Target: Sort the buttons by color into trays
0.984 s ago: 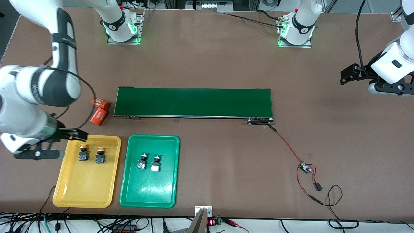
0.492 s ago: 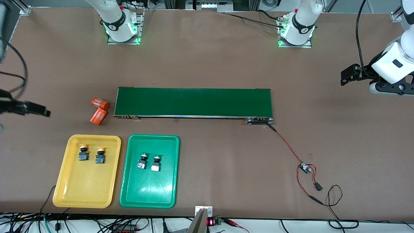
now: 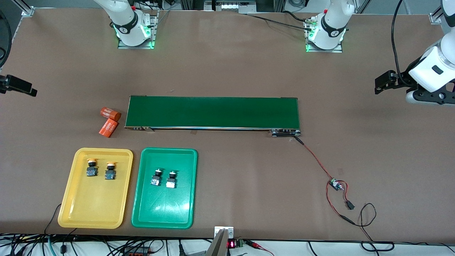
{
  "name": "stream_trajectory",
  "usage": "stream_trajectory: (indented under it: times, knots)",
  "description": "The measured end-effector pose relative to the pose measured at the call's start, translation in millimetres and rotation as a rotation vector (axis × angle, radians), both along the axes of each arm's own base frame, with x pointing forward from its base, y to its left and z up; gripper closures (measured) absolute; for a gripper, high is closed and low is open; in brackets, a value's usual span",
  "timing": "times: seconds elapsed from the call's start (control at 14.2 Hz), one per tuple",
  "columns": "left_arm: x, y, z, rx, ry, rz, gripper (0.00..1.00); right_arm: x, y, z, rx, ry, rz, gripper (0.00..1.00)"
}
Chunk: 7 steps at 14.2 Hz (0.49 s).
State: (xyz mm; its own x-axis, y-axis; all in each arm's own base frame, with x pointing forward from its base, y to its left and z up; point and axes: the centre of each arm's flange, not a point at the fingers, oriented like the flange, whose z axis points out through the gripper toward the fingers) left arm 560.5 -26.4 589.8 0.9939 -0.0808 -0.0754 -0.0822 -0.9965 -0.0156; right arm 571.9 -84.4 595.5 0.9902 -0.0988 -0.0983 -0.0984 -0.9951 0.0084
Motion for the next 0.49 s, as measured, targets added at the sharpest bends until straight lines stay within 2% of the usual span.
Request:
stream_trajectory:
  times: [0.21,0.49]
  knots:
    - [0.1,0.2,0.0,0.000,-0.001,0.000,0.00,-11.2,2.0,-0.8,-0.005,0.004,0.000,0.00]
    - [0.2,0.5,0.2,0.000,-0.002,0.001,0.00,-22.9,2.4,5.0,0.000,-0.037,0.003,0.00]
